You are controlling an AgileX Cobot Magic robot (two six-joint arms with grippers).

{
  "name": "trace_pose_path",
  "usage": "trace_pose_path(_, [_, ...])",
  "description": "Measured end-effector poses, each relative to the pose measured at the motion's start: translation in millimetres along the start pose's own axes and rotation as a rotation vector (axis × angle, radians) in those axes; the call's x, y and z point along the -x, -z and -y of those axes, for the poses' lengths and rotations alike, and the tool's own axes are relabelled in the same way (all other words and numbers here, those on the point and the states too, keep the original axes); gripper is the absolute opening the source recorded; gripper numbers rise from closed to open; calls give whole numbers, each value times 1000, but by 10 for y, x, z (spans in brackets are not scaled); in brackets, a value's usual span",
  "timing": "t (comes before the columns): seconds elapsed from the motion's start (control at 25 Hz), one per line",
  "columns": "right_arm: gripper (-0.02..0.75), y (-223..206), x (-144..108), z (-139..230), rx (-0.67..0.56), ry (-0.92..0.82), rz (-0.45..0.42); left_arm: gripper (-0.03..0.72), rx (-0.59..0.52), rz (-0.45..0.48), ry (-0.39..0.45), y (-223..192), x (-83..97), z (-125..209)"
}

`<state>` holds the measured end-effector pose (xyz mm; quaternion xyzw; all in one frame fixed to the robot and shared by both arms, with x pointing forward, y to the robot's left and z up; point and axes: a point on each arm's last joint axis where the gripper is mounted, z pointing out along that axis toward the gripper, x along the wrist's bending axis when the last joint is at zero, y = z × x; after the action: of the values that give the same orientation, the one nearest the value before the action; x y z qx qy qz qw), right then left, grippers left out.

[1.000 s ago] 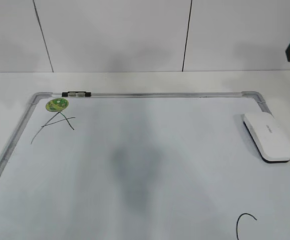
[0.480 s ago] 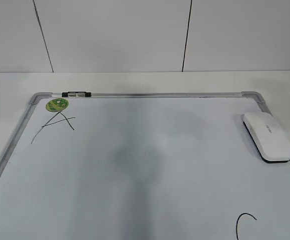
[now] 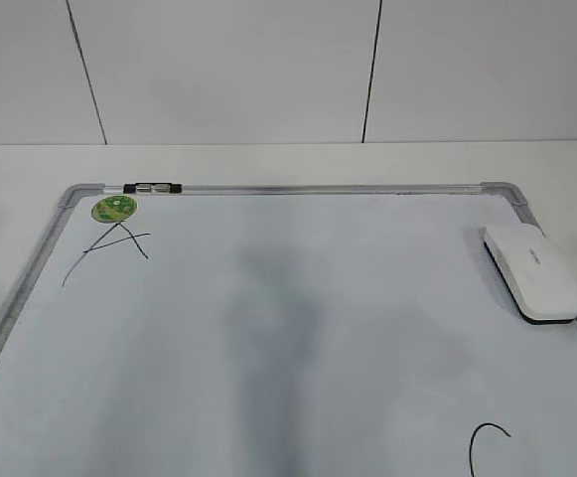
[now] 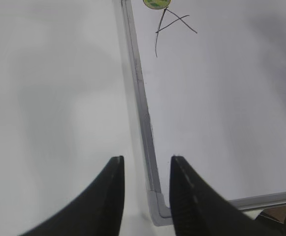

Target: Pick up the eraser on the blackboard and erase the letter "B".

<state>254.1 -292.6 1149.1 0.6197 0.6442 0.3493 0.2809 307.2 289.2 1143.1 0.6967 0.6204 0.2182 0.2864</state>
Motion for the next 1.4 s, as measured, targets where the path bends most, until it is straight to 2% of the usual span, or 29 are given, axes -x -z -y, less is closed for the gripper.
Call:
trace_pose_path(0.2, [571,37,84,469,62,25,68,237,49,-6,-19,12,7,473])
trace_pose_path(0.36, [571,28,109,789,120,48,78,236,76,-9,-37,-47,6,773])
trace_pose_path(0.56, [571,-135,135,961,79,64,89,236,166,-26,-74,-155,-8,1039])
trace_pose_path(0.76, [571,-321,159,1021,45,86,102,236,292,-52,-85,-149,-23,1119])
trace_pose_path(1.4, [570,-403,165,1004,84,92,104,236,322,-65,-93,-124,-30,1158])
